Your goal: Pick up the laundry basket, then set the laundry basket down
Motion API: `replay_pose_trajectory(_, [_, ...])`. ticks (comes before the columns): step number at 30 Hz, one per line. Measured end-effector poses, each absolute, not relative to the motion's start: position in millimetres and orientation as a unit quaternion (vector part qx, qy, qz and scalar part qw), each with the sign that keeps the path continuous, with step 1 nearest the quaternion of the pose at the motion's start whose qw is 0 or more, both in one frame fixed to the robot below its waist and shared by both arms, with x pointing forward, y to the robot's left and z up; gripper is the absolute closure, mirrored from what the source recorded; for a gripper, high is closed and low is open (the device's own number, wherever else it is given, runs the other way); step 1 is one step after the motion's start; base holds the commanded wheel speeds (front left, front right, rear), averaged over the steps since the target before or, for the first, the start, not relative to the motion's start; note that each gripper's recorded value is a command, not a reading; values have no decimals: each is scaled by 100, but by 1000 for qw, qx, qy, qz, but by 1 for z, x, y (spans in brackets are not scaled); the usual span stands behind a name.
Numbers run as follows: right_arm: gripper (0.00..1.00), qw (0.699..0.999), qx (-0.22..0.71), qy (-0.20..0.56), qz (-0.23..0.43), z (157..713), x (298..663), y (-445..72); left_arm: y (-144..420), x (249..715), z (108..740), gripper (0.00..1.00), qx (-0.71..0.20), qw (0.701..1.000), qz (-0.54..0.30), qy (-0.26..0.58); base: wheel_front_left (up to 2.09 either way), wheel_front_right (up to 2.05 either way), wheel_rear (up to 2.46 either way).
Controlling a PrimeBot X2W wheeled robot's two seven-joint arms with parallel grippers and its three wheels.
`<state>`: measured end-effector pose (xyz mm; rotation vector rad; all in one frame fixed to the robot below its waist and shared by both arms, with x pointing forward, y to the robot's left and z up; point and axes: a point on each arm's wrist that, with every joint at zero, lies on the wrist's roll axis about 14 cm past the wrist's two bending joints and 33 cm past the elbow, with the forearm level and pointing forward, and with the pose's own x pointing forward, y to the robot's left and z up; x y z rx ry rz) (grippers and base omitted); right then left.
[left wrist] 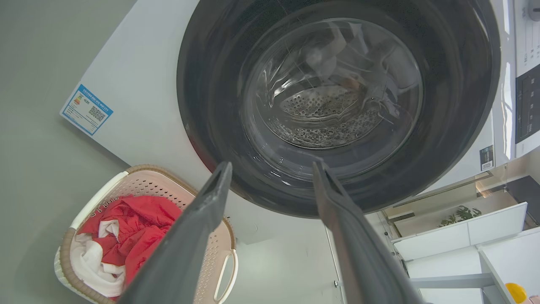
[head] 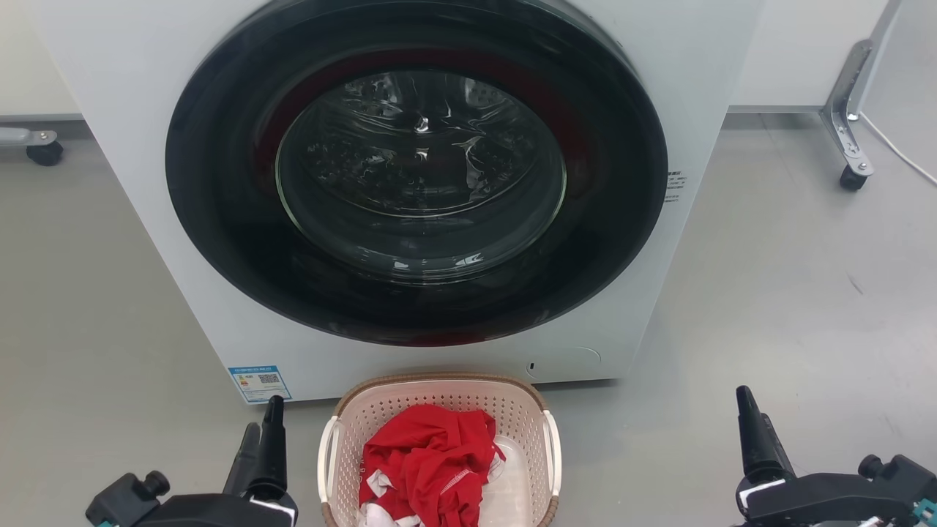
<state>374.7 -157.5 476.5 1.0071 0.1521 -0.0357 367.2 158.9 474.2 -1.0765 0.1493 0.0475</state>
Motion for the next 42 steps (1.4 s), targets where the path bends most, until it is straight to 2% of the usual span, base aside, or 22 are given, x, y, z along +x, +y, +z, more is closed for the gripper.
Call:
replay_pose_trajectory(11, [0, 923, 380, 58, 12, 488, 376, -142, 151, 369, 486, 0, -380, 923, -2, 57, 0, 0, 0])
replay_pose_trajectory(22, [0, 957, 287, 32, 31, 500, 376, -132, 139, 368, 497, 0, -265, 963, -25, 31, 0, 0, 0])
replay_pose_trajectory(42, [0, 989, 133, -29, 53, 520, 364, -120, 134, 354, 513, 0, -106, 993, -33, -26, 0, 0, 0])
